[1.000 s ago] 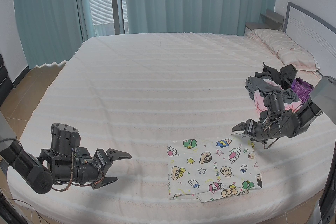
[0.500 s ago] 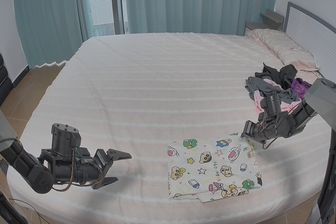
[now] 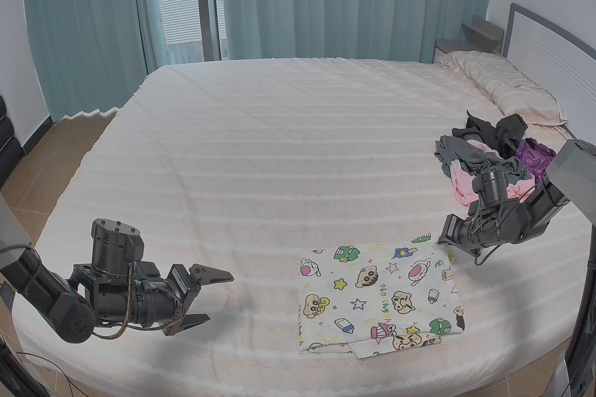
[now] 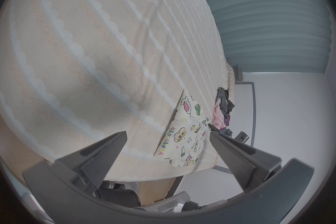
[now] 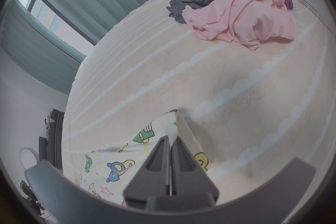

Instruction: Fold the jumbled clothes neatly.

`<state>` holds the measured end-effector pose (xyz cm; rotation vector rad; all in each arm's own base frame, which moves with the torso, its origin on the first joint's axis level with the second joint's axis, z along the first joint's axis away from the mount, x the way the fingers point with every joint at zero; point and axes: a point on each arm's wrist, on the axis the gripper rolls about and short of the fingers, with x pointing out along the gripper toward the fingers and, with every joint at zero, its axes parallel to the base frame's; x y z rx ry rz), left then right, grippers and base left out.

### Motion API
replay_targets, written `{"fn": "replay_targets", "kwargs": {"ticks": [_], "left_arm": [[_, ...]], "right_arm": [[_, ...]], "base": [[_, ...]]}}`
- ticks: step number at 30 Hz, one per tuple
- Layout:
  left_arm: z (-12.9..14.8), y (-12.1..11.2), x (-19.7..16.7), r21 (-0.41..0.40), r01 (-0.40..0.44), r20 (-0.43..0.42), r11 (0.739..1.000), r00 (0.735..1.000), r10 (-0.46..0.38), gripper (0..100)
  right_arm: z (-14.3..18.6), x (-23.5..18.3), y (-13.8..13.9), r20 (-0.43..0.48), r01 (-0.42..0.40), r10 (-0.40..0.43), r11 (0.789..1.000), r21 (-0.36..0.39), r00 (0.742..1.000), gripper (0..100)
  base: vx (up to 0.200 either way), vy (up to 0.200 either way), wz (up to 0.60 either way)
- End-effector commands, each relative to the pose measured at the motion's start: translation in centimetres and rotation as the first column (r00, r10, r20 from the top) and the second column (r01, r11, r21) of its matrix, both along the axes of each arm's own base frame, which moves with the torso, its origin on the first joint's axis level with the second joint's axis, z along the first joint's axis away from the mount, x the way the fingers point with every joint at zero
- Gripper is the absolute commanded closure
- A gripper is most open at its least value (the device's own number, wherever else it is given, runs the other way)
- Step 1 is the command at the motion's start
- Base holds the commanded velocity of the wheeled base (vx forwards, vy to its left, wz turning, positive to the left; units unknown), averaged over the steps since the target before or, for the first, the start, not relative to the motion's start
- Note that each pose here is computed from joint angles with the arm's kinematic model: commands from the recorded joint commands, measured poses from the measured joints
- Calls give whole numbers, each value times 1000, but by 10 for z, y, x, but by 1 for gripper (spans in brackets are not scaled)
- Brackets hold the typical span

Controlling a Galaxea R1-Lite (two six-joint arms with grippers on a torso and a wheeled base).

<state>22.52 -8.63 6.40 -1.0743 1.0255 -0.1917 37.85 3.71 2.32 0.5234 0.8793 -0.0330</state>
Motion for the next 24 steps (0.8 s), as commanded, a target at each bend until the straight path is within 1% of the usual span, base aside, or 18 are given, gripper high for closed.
{"fn": "replay_targets", "kwargs": {"ticks": [1, 2, 8, 11, 14, 15, 16, 17, 18, 19, 20, 22, 23, 24], "left_arm": [[-1, 0, 0, 0, 0, -3, 1000, 1000, 0, 0], [-1, 0, 0, 0, 0, -3, 1000, 1000, 0, 0], [-1, -1, 3, 4, 5, 1, 1000, 1000, -5, 0], [0, -8, 8, 15, 38, 39, 999, 998, -39, 0], [-5, -20, 13, 52, 91, 61, 995, 994, -94, 0], [-12, -30, 17, 89, 130, 75, 988, 988, -137, 0], [-15, -35, 20, 115, 144, 88, 983, 984, -154, 0], [-17, -38, 21, 125, 153, 93, 980, 982, -165, 0], [-20, -44, 27, 149, 173, 115, 974, 975, -191, 0], [-21, -46, 29, 153, 176, 119, 973, 974, -194, 0], [-25, -52, 36, 161, 191, 131, 968, 968, -212, 0], [-27, -59, 44, 162, 207, 141, 965, 963, -231, 0], [-27, -59, 44, 162, 207, 141, 965, 963, -231, 0], [-37, -72, 55, 172, 227, 146, 958, 956, -253, 0]], "right_arm": [[0, -2, -1, -3, 1, -1, 1000, 1, 1000, 100], [0, -2, -1, -3, 1, -1, 1000, 1, 1000, 0], [11, -11, -2, 10, -1, 1, 1000, 10, 1000, 0], [15, -26, -7, -6, -3, 3, 1000, 1, 1000, 0], [11, -44, -9, -36, -40, 39, 999, -20, 999, 0], [7, -61, -9, -42, -99, 98, 995, -23, 994, 0], [2, -70, -8, -46, -134, 133, 991, -19, 990, 0], [0, -73, -8, -44, -148, 147, 989, -17, 988, 0], [-6, -81, -7, -34, -179, 178, 984, -11, 983, 0], [-6, -83, -7, -27, -182, 182, 983, -11, 983, 0], [-15, -90, -4, -26, -201, 201, 980, -8, 979, 0], [-24, -94, -4, -30, -205, 204, 979, -6, 978, 0], [-24, -94, -4, -30, -205, 204, 979, -6, 978, 0], [-33, -96, -1, -17, -218, 218, 976, -2, 976, 0]], "base": [[0, 0, 0], [0, 0, 0], [0, 0, 0], [0, 0, 0], [0, 0, 0], [0, 0, 0], [0, 0, 0], [0, 0, 0], [0, 0, 0], [0, 0, 0], [0, 0, 0], [0, 0, 0], [0, 0, 0], [0, 0, 0]]}}
